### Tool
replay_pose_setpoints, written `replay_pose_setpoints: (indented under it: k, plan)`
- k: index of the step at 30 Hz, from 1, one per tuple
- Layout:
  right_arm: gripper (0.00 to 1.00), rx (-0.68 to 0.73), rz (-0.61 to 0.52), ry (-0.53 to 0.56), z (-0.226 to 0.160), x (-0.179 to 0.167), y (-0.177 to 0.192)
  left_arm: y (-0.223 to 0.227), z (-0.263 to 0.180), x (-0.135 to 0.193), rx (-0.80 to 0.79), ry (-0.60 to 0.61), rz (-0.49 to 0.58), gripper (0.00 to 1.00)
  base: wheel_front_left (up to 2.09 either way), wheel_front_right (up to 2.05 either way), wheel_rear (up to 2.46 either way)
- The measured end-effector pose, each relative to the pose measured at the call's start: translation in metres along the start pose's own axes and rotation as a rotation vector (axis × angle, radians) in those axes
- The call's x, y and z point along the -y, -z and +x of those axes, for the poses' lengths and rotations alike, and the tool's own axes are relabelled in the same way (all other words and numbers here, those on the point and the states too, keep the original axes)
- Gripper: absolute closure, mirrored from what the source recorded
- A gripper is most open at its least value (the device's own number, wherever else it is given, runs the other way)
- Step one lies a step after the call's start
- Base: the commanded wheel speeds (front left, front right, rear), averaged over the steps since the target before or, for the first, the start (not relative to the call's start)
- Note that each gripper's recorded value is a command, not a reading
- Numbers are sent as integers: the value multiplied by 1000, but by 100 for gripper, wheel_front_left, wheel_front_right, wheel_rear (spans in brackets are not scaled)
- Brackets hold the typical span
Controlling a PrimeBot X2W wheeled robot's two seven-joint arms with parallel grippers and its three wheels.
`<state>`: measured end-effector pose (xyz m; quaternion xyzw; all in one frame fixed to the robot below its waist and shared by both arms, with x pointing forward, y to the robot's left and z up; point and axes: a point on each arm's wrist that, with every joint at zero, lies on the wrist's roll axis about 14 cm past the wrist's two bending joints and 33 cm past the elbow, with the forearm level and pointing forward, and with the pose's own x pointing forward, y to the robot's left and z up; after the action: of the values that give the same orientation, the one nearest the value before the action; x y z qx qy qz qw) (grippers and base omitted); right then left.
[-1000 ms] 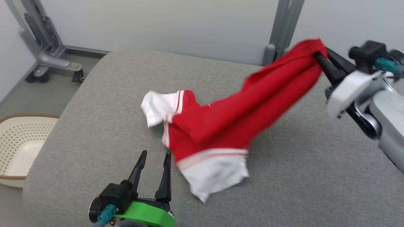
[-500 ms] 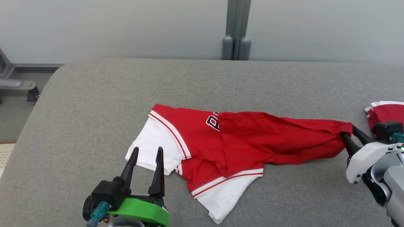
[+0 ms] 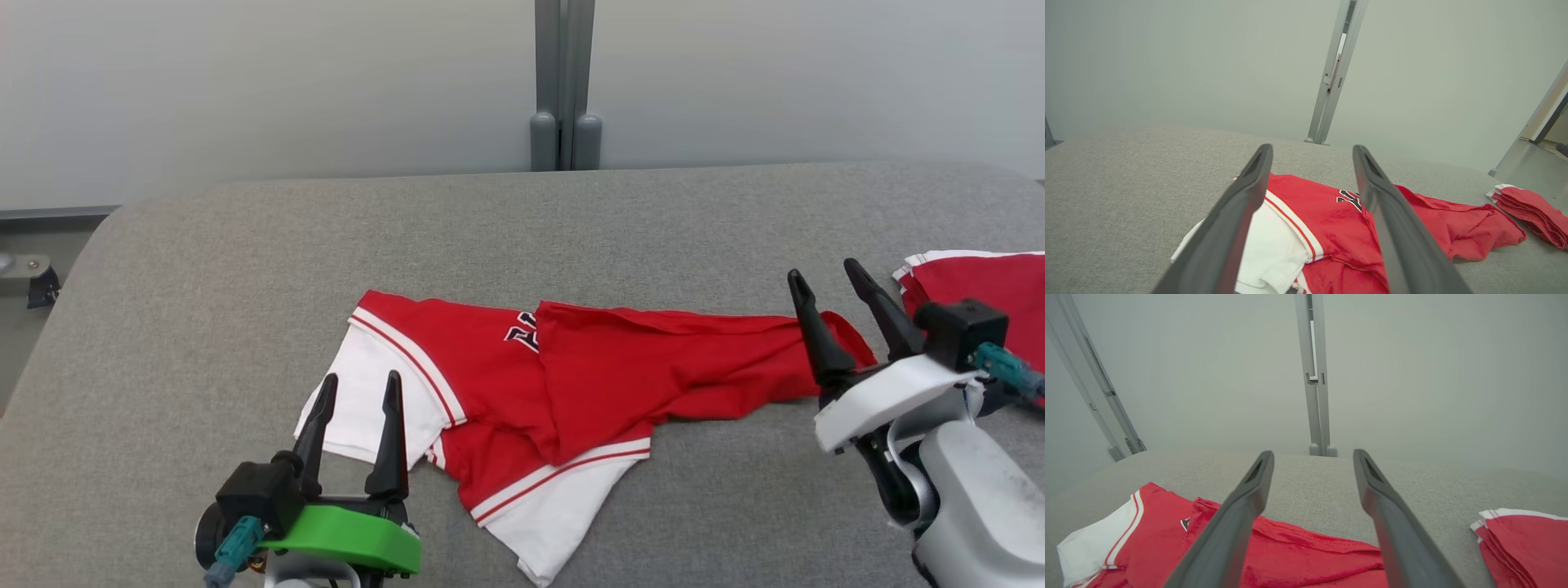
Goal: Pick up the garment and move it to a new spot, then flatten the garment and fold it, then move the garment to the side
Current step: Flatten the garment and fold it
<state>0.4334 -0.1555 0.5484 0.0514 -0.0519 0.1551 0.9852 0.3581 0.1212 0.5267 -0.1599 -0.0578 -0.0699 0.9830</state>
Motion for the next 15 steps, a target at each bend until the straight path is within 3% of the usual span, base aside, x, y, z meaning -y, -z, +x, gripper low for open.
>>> replay_pose_setpoints:
  k: [9, 15]
  plan:
    - [0, 72, 150, 7, -38, -41, 2, 2, -4, -10, -5, -38, 20, 0, 0, 0, 0]
    - [0, 61, 169, 0, -45, -52, 9, 13, -9, -20, -42, -76, 34, 0, 0, 0, 0]
